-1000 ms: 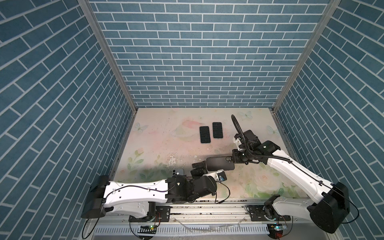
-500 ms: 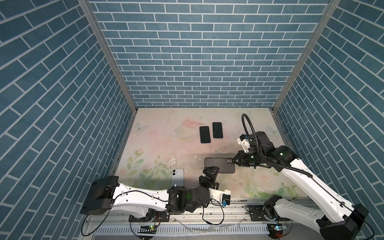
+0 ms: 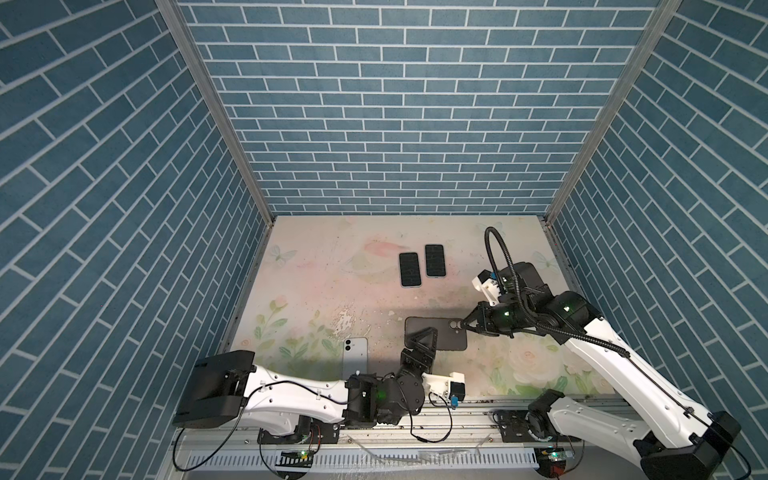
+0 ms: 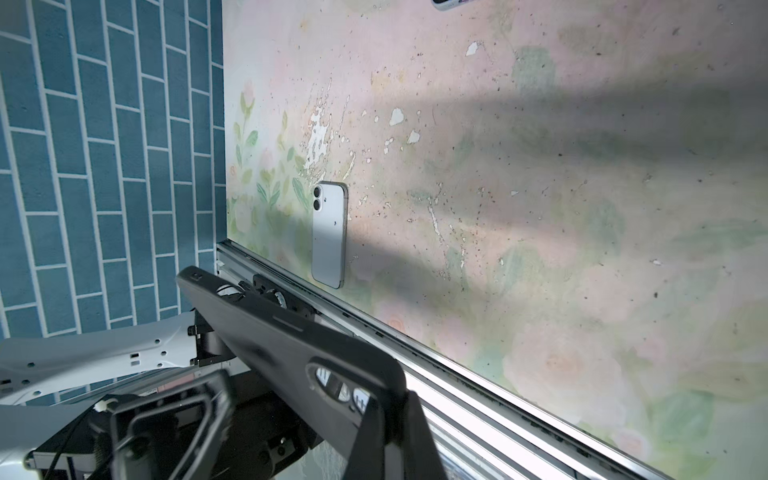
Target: Put the phone into the phone case
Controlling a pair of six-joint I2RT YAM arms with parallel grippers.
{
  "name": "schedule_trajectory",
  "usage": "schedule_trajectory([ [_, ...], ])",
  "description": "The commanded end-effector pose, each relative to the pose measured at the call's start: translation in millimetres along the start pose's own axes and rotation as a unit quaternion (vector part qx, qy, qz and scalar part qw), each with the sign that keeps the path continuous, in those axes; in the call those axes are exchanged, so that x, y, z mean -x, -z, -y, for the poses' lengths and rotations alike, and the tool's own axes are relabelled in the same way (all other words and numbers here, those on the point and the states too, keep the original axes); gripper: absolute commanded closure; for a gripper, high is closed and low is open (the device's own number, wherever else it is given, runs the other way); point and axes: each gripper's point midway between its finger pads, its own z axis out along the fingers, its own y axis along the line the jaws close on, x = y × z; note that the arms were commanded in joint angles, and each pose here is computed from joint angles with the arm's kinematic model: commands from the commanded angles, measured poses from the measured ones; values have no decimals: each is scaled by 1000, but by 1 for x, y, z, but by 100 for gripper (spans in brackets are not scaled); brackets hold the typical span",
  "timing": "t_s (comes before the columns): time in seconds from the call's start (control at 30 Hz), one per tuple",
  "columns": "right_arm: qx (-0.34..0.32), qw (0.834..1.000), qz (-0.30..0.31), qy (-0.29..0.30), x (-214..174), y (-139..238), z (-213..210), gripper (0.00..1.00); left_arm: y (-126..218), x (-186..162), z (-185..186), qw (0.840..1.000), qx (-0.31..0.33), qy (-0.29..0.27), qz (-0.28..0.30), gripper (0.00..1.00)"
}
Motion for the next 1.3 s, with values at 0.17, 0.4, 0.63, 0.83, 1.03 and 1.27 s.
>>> schedule_trajectory([
  [0.17, 9, 1000, 6, -10, 4, 3, -6, 88, 4, -17, -7, 999, -17, 23, -33, 98],
  [0.4, -35, 999, 37, 9, 11, 13, 7, 43, 15, -19, -16, 980, -116, 163, -19, 88],
  [0.63, -133, 985, 105, 14, 24, 45, 38, 43, 17, -41, 1, 800, -362, 478, -3, 100],
  [0.83, -218, 962, 163, 2, 28, 74, 70, 44, -22, -57, 13, 504, -461, 729, -36, 100],
  [1.03, -220, 962, 163, -3, 22, 72, 78, 44, -64, -53, 19, 369, -408, 835, 18, 100],
  [1.27, -208, 965, 157, -10, 18, 63, 81, 44, -81, -63, 39, 316, -353, 880, -4, 68],
])
